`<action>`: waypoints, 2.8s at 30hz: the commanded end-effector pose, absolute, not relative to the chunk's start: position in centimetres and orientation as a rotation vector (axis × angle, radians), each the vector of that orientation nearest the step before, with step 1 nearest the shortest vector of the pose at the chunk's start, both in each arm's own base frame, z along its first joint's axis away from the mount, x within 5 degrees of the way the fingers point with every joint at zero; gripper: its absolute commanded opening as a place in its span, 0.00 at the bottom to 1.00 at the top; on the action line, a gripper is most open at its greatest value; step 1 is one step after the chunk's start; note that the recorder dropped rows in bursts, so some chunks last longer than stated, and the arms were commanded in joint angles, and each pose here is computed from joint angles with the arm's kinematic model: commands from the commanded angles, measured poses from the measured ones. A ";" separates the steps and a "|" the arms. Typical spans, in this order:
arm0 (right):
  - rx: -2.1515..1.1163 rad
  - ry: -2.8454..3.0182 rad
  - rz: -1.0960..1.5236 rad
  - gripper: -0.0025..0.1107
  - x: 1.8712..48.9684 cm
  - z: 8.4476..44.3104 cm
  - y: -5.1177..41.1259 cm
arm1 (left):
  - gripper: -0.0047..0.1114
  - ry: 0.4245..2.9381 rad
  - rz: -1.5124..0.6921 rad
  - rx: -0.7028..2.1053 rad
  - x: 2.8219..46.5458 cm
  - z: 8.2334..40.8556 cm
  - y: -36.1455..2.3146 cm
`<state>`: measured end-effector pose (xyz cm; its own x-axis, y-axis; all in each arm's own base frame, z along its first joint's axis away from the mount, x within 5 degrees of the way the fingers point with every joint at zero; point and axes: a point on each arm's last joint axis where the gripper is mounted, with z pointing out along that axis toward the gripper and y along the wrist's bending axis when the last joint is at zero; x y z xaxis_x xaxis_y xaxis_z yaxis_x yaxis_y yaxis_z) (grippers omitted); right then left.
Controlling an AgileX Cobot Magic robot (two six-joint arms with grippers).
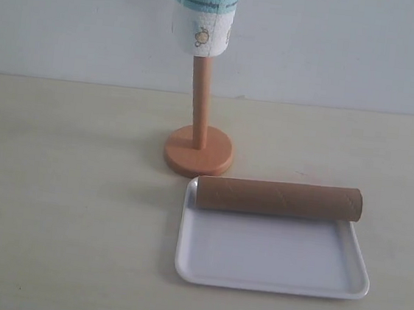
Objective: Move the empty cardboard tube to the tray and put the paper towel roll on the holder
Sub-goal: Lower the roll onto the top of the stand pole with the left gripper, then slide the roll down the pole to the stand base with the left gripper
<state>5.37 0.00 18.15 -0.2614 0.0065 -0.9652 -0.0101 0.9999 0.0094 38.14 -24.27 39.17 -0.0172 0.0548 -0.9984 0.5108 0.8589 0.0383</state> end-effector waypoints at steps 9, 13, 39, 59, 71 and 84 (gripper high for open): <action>-0.002 1.816 0.016 0.03 5.4 18.3 0.0 | 0.08 1.604 -0.438 0.453 38.5 37.7 -25.1; -0.002 1.816 0.016 0.03 5.4 18.3 0.0 | 0.08 1.619 -0.434 0.456 38.8 37.1 -25.3; -0.002 1.816 0.016 0.03 5.4 18.3 0.0 | 0.08 1.591 -0.612 0.635 40.2 36.2 -23.0; -0.002 1.816 0.016 0.03 5.4 18.3 0.0 | 0.08 1.554 -0.709 0.653 42.8 30.7 -20.8; -0.002 1.816 0.016 0.03 5.4 18.3 0.0 | 0.08 1.659 -0.718 0.695 44.5 24.4 -21.6; -0.002 1.816 0.016 0.03 5.4 18.3 0.0 | 0.77 1.721 -0.803 0.605 44.7 23.6 -21.7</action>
<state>5.37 0.01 18.15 -0.2614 0.0079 -0.9652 -0.0102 0.9999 0.0110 44.77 -21.72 22.81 -0.2593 0.0549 -0.9642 0.7442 0.6477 -0.1632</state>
